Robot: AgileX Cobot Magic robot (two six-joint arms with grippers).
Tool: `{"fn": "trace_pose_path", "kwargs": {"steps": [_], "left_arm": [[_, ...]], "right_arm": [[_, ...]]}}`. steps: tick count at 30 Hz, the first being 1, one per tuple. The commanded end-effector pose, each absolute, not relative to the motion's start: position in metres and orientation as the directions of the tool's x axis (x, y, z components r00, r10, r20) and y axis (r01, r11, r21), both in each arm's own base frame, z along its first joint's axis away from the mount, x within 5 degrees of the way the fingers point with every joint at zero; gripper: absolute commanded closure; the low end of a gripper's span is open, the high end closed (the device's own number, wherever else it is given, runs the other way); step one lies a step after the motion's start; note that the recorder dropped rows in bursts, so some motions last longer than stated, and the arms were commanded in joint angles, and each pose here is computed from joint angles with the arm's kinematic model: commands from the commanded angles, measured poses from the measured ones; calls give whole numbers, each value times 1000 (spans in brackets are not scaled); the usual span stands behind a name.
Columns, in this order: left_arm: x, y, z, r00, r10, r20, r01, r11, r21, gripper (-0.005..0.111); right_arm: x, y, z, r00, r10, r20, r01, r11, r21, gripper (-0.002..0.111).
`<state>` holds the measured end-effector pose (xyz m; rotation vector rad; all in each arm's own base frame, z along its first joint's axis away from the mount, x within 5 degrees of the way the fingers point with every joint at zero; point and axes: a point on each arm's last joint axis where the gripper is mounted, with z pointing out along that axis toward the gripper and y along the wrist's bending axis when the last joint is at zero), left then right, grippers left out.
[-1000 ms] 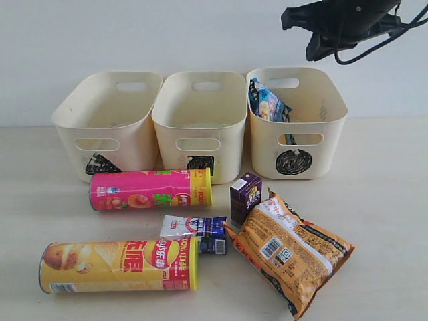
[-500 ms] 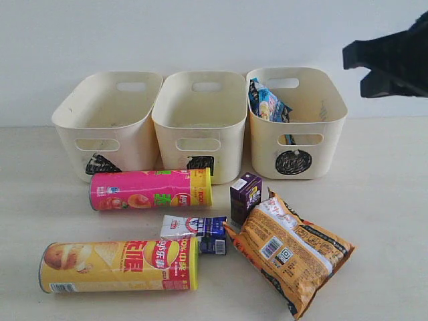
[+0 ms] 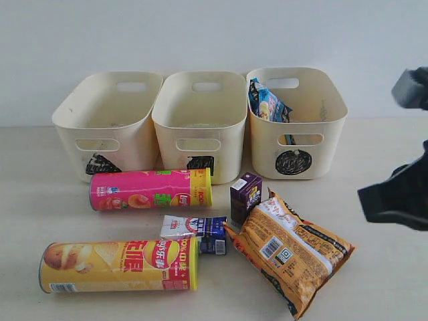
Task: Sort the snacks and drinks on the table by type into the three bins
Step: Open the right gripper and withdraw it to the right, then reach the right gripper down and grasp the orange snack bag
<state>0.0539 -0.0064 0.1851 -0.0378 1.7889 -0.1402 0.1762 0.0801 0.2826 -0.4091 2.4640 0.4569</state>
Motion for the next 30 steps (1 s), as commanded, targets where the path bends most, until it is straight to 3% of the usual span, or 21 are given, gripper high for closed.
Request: {"fn": "trace_pose_path", "kwargs": {"steps": [1, 8, 19, 22, 27, 30], "left_arm": [[54, -6, 186, -220, -120, -968, 47, 990, -133, 102], [54, -6, 186, -220, -120, -968, 47, 990, -133, 102], [54, -6, 186, -220, -120, -968, 47, 990, -133, 102], [54, -6, 186, -220, -120, -968, 47, 990, -133, 102], [54, -6, 186, -220, -120, -968, 47, 990, -133, 102], [54, -6, 186, -220, -120, -968, 47, 990, -133, 102]], "right_arm": [[165, 104, 278, -729, -336, -596, -537, 821, 194, 107], [157, 145, 250, -630, -594, -499, -723, 684, 98, 107], [152, 182, 229, -465, -785, -409, -823, 553, -126, 105], [160, 187, 237, -448, -792, -415, -812, 555, -182, 86], [176, 192, 233, -489, -766, -418, -742, 617, -263, 32], [182, 194, 223, -529, -748, -401, -705, 650, -283, 25]]}}
